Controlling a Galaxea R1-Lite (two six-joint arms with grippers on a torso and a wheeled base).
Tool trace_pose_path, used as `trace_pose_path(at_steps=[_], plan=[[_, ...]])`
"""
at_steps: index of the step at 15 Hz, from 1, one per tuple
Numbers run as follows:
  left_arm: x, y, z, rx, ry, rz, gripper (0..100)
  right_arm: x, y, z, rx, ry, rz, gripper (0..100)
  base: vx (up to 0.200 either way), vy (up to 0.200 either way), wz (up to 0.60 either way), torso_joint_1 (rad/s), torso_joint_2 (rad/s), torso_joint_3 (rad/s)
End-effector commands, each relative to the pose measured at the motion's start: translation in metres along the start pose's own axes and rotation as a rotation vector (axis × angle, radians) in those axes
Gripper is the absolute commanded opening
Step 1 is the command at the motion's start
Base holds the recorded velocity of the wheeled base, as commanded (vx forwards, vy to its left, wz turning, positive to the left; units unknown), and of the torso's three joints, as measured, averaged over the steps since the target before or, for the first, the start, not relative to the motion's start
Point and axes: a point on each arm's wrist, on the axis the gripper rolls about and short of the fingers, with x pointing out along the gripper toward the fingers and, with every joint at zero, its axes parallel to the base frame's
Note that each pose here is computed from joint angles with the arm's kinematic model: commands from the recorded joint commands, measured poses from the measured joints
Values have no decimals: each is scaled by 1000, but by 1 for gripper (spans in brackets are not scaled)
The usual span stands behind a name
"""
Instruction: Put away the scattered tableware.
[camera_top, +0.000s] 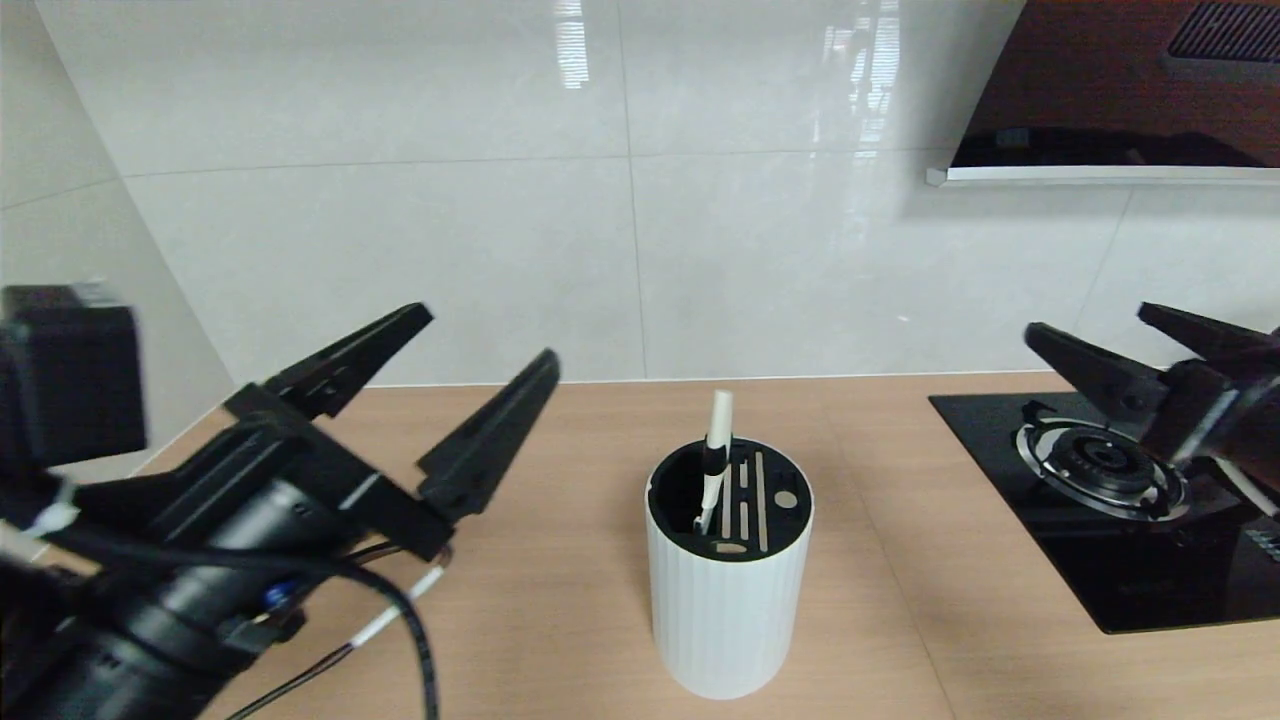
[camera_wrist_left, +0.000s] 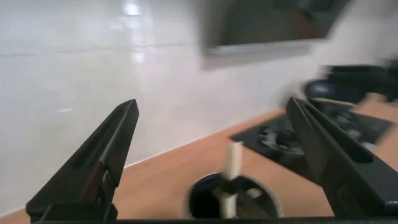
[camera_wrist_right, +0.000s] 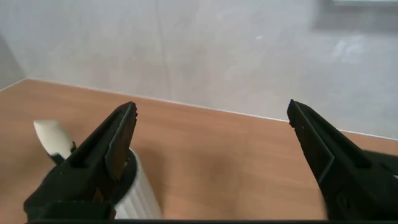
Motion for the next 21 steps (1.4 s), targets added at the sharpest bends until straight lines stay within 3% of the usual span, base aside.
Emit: trace_pose_path(at_steps=[1,3,4,5,6,7,8,9,12,15,16,17,21], plan=[[-111,29,25,78,-1,229,100,-82,-26,9,-39,-121,-170,100,0,0,0,0,0,0],[-169,28,27,122,31,352,100,-131,-27,12,-51,-151,-244,100,0,0,0,0,0,0],[-196,22,27,155,30,431,100,-158,-24,9,-51,-164,-252,100,0,0,0,0,0,0],[-220,13,28,164,28,436,100,-180,-22,9,-52,-160,-252,100,0,0,0,0,0,0],[-228,9,28,165,27,435,100,-188,-21,9,-52,-151,-253,100,0,0,0,0,0,0],[-233,7,32,119,60,517,100,-212,-18,14,-51,-119,-267,100,0,0,0,0,0,0],[-234,6,38,86,3,555,100,-222,-18,16,-50,-110,-282,100,0,0,0,0,0,0],[-234,3,45,74,-27,550,100,-235,-17,11,-50,-95,-330,100,0,0,0,0,0,0],[-232,2,37,90,-3,589,100,-247,-11,2,-61,-109,-423,100,0,0,0,0,0,0],[-232,3,28,83,12,635,100,-253,-4,-23,-78,-102,-505,100,0,0,0,0,0,0],[-236,-1,21,104,-1,654,100,-249,-5,-37,-78,-71,-514,100,0,0,0,0,0,0],[-241,-3,10,123,9,627,100,-248,-6,-44,-76,-62,-511,100,0,0,0,0,0,0],[-241,10,-43,104,187,638,100,-231,-12,-78,-72,1,-498,100,0,0,0,0,0,0]])
